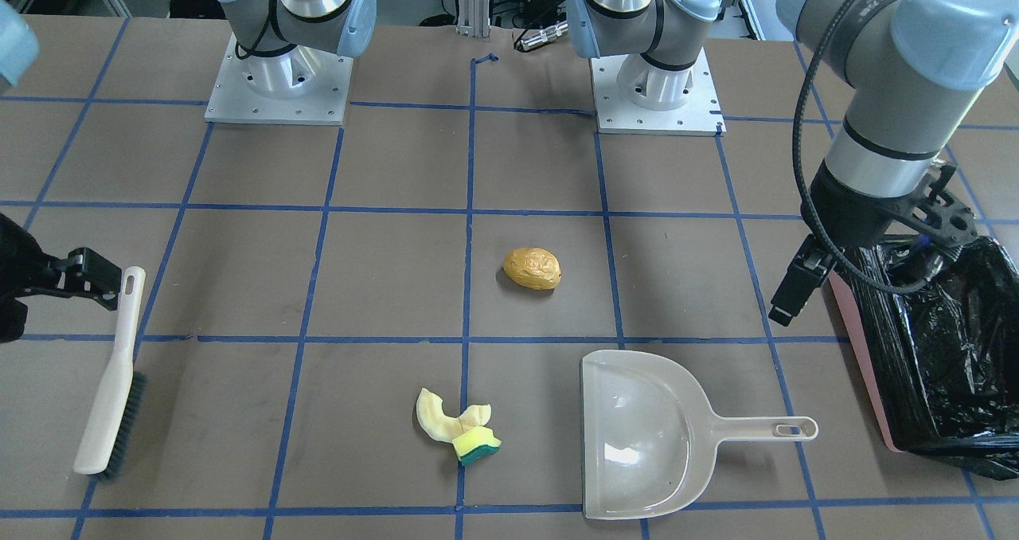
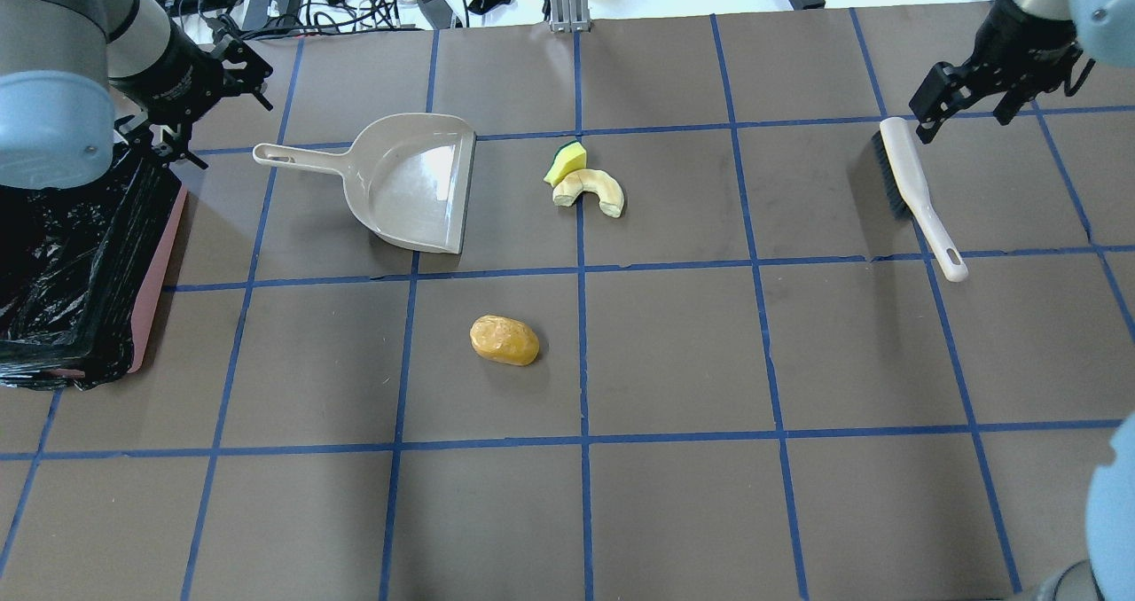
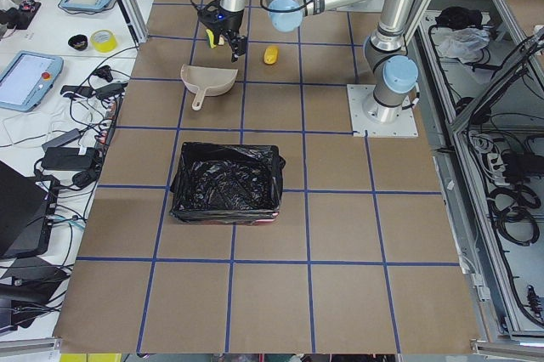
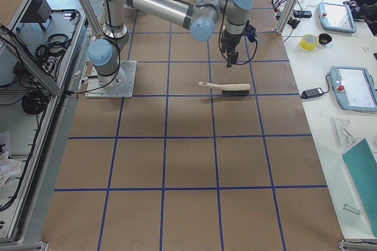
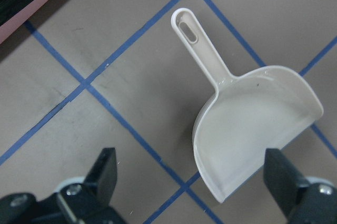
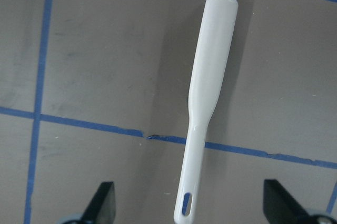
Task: Sweep and dump trash into bin
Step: 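Lift the beige dustpan with the left gripper while the right gripper grasps the white brush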
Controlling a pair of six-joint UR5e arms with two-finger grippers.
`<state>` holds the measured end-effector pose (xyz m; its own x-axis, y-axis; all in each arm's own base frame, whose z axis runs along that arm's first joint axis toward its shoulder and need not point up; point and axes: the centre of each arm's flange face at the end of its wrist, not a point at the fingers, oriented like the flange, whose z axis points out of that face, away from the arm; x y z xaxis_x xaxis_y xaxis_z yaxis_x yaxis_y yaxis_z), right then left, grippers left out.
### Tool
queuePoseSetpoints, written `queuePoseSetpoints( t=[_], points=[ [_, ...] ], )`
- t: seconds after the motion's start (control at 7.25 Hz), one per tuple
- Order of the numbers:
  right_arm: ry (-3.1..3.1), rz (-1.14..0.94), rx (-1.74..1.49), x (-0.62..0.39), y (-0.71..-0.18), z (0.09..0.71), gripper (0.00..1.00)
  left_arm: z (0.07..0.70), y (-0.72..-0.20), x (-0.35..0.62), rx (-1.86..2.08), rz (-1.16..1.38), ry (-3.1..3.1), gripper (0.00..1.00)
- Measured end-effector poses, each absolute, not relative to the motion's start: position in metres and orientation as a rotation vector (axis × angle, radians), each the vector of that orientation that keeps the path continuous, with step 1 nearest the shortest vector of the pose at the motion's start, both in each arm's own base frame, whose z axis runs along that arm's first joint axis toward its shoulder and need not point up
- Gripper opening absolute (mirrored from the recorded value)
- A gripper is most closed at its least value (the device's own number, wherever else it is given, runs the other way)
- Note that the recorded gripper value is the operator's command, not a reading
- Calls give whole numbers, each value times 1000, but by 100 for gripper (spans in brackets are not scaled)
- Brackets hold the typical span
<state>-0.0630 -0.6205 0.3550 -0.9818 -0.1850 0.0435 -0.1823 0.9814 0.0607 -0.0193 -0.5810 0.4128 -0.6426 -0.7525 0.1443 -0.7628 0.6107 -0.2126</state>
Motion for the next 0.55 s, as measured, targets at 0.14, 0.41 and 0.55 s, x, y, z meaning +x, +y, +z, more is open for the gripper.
queuePoseSetpoints(
  t=[0.14, 0.41, 0.55],
  points=[
    [-3093, -144, 242, -73, -622, 317, 98, 390, -602, -15, 1376, 444, -2723, 100],
    [-3126, -270, 89, -93, -594, 269, 97, 343, -643, -8, 1601, 492, -2531, 100],
    [-3131, -300, 51, -94, -579, 262, 97, 324, -661, -4, 1701, 478, -2457, 100]
  ],
)
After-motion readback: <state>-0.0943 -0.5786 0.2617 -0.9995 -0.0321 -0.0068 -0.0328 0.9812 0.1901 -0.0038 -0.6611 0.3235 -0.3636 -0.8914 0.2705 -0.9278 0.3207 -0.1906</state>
